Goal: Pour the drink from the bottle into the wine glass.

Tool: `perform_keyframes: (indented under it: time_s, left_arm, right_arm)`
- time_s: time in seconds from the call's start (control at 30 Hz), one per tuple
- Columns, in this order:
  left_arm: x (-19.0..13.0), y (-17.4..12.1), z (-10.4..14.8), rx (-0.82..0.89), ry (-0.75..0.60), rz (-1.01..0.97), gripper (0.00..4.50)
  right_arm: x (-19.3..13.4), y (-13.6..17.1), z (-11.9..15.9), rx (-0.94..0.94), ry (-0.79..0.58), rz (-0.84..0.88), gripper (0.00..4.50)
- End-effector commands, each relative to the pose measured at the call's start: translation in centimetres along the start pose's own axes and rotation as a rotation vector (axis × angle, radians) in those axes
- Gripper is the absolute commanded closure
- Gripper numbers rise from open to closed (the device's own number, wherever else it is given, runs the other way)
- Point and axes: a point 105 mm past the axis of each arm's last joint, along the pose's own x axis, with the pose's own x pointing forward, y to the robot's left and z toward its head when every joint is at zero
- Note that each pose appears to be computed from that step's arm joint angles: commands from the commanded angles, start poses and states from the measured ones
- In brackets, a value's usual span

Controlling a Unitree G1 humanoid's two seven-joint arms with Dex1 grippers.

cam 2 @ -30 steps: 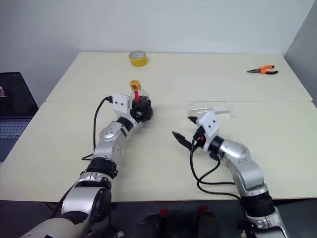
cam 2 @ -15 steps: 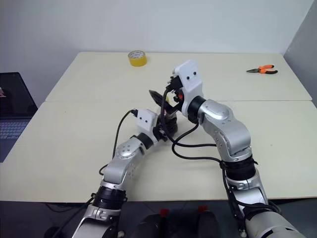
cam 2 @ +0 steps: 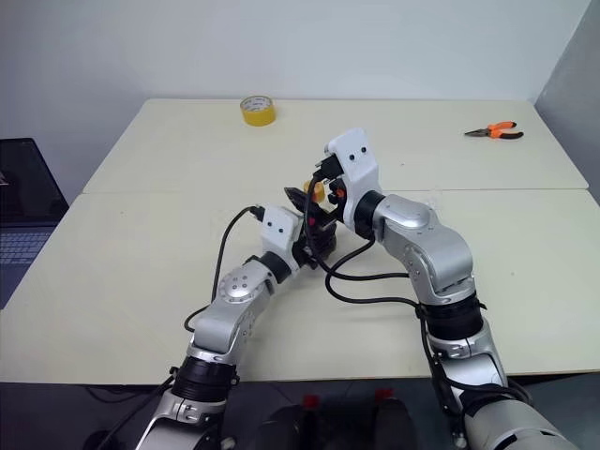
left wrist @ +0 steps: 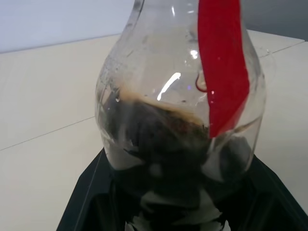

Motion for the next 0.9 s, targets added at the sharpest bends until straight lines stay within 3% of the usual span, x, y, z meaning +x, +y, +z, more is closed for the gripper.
perform_keyframes:
  time_s: [0.03, 0.3, 0.7, 0.9]
  left_arm:
    - [0.0, -0.4, 1.7, 0.036, -0.066, -0.014, 2.32]
    - [-0.2, -0.2, 1.5, 0.040, -0.061, -0.007, 2.32]
    - [-0.6, 0.3, 1.8, 0.041, -0.069, 0.008, 2.32]
    - [-1.1, 0.0, 2.2, 0.032, -0.084, -0.047, 2.32]
  right_arm:
    - [-0.3, 0.0, 1.4, 0.003, -0.056, 0.003, 0.59]
    - [-0.2, 0.3, 1.4, 0.003, -0.058, 0.023, 3.27]
    - [-0.1, 0.8, 1.4, -0.005, -0.068, 0.103, 3.28]
    - [-2.3, 1.8, 2.3, -0.093, -0.150, 0.391, 3.28]
